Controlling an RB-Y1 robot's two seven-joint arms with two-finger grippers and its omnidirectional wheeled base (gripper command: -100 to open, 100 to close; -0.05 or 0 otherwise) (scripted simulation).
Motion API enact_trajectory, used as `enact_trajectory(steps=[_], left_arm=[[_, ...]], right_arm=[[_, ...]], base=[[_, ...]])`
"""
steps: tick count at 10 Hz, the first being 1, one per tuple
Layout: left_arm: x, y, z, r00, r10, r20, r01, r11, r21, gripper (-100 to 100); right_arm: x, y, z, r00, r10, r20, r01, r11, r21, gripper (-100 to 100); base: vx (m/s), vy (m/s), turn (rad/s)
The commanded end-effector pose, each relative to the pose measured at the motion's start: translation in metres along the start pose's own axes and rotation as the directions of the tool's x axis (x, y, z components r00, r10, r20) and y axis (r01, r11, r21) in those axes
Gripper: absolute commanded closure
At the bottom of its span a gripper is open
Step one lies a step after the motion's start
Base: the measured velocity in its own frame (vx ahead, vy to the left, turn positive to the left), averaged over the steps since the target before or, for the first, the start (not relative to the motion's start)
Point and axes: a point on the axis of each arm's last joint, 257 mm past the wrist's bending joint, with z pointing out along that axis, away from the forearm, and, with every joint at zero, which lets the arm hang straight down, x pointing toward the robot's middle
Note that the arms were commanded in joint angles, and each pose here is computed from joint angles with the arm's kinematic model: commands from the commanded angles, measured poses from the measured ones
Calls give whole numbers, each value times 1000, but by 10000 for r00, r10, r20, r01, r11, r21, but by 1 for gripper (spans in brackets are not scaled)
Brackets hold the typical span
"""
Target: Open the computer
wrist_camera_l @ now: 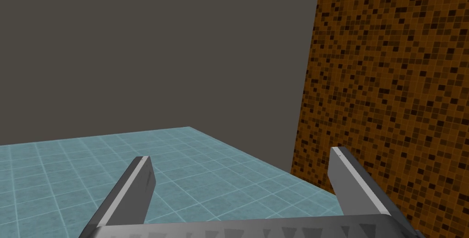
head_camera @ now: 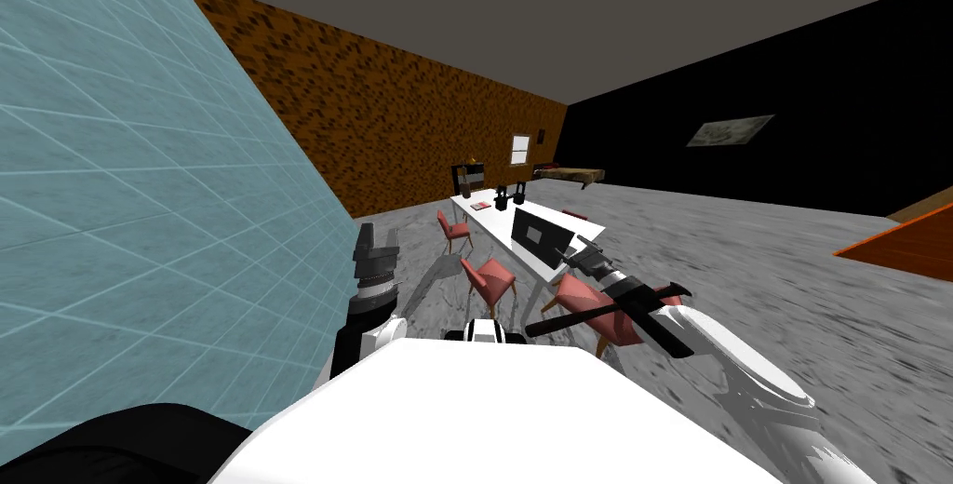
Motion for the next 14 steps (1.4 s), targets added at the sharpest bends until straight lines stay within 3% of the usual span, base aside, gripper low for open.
enact_trajectory(steps=[1, 4, 5, 6, 8, 9, 10, 14], left_arm=[[0, 0, 0, 10000, 0, 0, 0, 10000, 0, 0], [0, 0, 0, 10000, 0, 0, 0, 10000, 0, 0], [0, 0, 0, 10000, 0, 0, 0, 10000, 0, 0], [0, 0, 0, 10000, 0, 0, 0, 10000, 0, 0], [0, 0, 0, 10000, -2, -1, 2, 10000, 2, 0], [0, 0, 0, 10000, -3, -1, 3, 10000, 3, 0], [0, 0, 0, 10000, -1, -1, 1, 10000, 1, 0], [0, 0, 0, 10000, -2, -1, 2, 10000, 3, 0]], right_arm=[[17, -23, -4, 9849, -1600, -661, 1597, 9871, -95, -100], [36, -52, -9, 9369, -3230, -1337, 3225, 9462, -257, -100], [38, -57, -9, 9275, -3452, -1437, 3449, 9382, -279, -100], [35, -52, -7, 9371, -3223, -1341, 3219, 9464, -252, -100], [50, -87, -9, 9233, -3323, -1924, 3438, 9386, 287, -100], [57, -89, -12, 9218, -3273, -2076, 3404, 9398, 297, -100], [66, -107, -15, 9148, -3251, -2396, 3476, 9359, 575, -100], [100, -178, -35, 8822, -2946, -3673, 3756, 9108, 1716, -100]], base=[[35, 22, 47], [31, 19, 55], [26, 14, 40], [11, 6, 5], [-120, -28, 348], [-149, -26, 276], [-140, -31, 366], [-215, -7, 446]])
